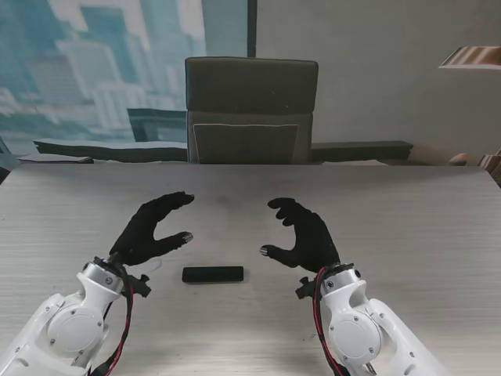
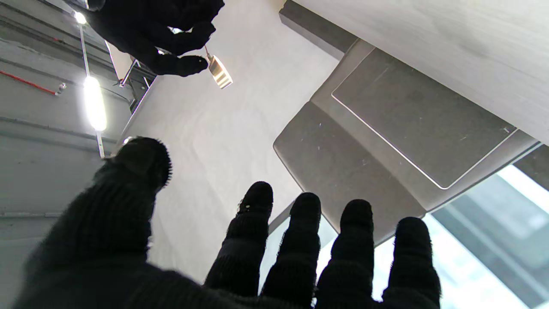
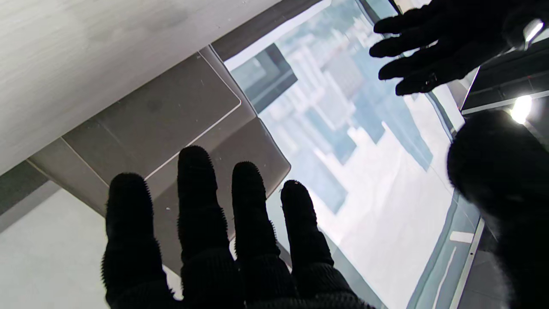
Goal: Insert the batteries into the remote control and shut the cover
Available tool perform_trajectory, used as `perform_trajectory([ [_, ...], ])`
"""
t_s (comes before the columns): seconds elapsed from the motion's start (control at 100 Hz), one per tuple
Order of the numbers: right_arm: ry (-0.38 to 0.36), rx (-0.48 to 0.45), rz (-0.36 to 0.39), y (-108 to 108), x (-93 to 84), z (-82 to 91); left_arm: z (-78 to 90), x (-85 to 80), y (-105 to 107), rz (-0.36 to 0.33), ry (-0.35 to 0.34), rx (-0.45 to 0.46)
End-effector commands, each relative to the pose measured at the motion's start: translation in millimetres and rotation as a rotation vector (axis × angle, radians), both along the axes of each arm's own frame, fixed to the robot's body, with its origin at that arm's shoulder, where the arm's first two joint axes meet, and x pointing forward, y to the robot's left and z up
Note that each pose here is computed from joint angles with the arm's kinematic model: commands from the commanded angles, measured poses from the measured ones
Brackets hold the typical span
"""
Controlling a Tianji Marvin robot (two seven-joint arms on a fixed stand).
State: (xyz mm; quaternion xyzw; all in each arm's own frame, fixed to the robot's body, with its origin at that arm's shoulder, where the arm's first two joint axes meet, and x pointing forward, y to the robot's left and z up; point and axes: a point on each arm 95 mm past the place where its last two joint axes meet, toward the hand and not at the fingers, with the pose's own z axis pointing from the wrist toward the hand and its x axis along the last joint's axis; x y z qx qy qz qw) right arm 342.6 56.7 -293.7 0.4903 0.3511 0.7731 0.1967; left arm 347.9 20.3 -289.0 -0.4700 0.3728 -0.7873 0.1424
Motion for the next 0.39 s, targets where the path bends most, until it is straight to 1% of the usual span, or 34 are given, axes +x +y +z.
perform_trajectory([
  [0.0, 0.0, 0.016, 0.006, 3.6, -1.3, -0.2, -1.9, -2.7, -1.6, -0.01, 0.014, 0.016],
  [0.2, -0.02, 0.062, -0.02, 4.3, 3.1, 0.0, -2.7, -6.1, -0.6, -0.038, 0.041, 0.031],
  [0.38, 0.003, 0.111, -0.019, 3.5, 8.4, -0.2, -3.4, -8.9, -1.0, -0.034, 0.052, 0.041],
])
